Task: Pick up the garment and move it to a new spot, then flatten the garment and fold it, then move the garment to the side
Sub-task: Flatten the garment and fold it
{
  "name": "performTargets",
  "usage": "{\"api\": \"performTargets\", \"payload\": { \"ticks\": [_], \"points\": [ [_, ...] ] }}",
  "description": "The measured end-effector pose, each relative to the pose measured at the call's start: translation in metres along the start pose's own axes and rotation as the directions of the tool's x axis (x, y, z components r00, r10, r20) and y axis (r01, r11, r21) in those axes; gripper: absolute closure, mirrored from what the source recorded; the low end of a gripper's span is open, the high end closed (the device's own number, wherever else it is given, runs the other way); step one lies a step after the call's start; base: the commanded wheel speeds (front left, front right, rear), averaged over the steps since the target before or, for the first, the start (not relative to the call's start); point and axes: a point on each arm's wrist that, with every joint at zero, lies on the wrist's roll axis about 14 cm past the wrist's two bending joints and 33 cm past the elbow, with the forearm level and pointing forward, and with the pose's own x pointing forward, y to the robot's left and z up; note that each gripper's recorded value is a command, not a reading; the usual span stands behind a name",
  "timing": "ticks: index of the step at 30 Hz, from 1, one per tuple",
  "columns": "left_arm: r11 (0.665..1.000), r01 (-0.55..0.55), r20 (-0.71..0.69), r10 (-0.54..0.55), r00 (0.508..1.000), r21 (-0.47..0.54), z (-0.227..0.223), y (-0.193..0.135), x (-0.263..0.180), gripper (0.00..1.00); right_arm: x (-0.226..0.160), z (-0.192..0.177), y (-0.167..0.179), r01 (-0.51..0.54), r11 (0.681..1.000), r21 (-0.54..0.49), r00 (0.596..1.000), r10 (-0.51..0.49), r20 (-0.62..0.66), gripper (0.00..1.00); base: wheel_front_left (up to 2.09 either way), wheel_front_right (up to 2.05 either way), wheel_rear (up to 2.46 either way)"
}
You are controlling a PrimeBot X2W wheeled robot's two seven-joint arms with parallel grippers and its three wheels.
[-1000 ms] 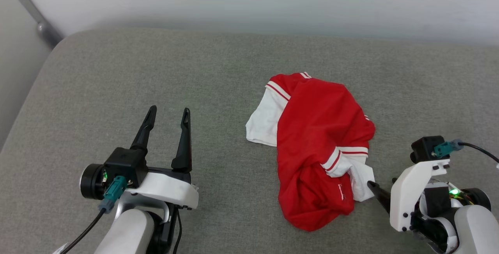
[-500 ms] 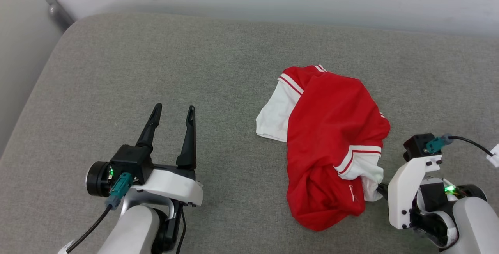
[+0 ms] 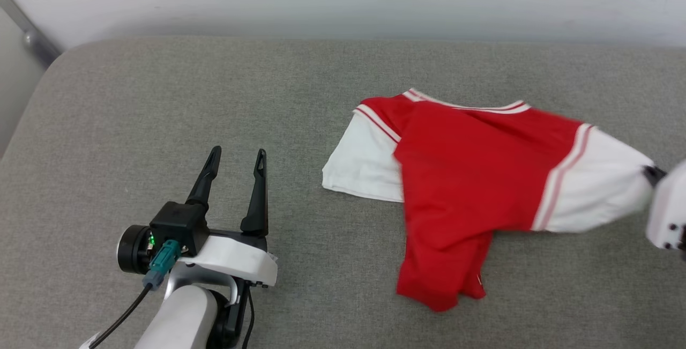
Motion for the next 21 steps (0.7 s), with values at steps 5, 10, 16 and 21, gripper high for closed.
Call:
{"api": "performTargets", "payload": {
  "ticks": [5, 10, 16, 21],
  "points": [
    [1.0, 0.007, -0.021, -0.007, 1.0, 0.001, -0.006, -0.001, 0.001, 0.0, -0.004, -0.049, -0.046, 0.125, 0.984, 0.129, 0.99, -0.115, -0.083, 1.0, 0.0, 0.0, 0.0],
    [1.0, 0.004, -0.044, -0.004, 0.999, -0.001, -0.012, 0.001, 0.001, 0.0, 0.004, -0.112, -0.043, 0.161, 0.96, 0.231, 0.978, -0.124, -0.167, 0.2, 0.0, 0.0, 0.0],
    [1.0, 0.003, -0.054, -0.003, 0.999, 0.007, -0.013, 0.003, -0.002, 0.0, 0.007, -0.107, -0.042, 0.157, 0.95, 0.271, 0.988, -0.154, -0.032, 0.0, 0.0, 0.0, 0.0],
    [1.0, -0.006, -0.058, 0.007, 0.998, 0.013, -0.01, 0.006, -0.01, 0.0, -0.009, -0.06, -0.059, 0.179, 0.955, 0.235, 0.948, -0.231, 0.218, 0.0, 0.0, 0.0, 0.0]
  ]
}}
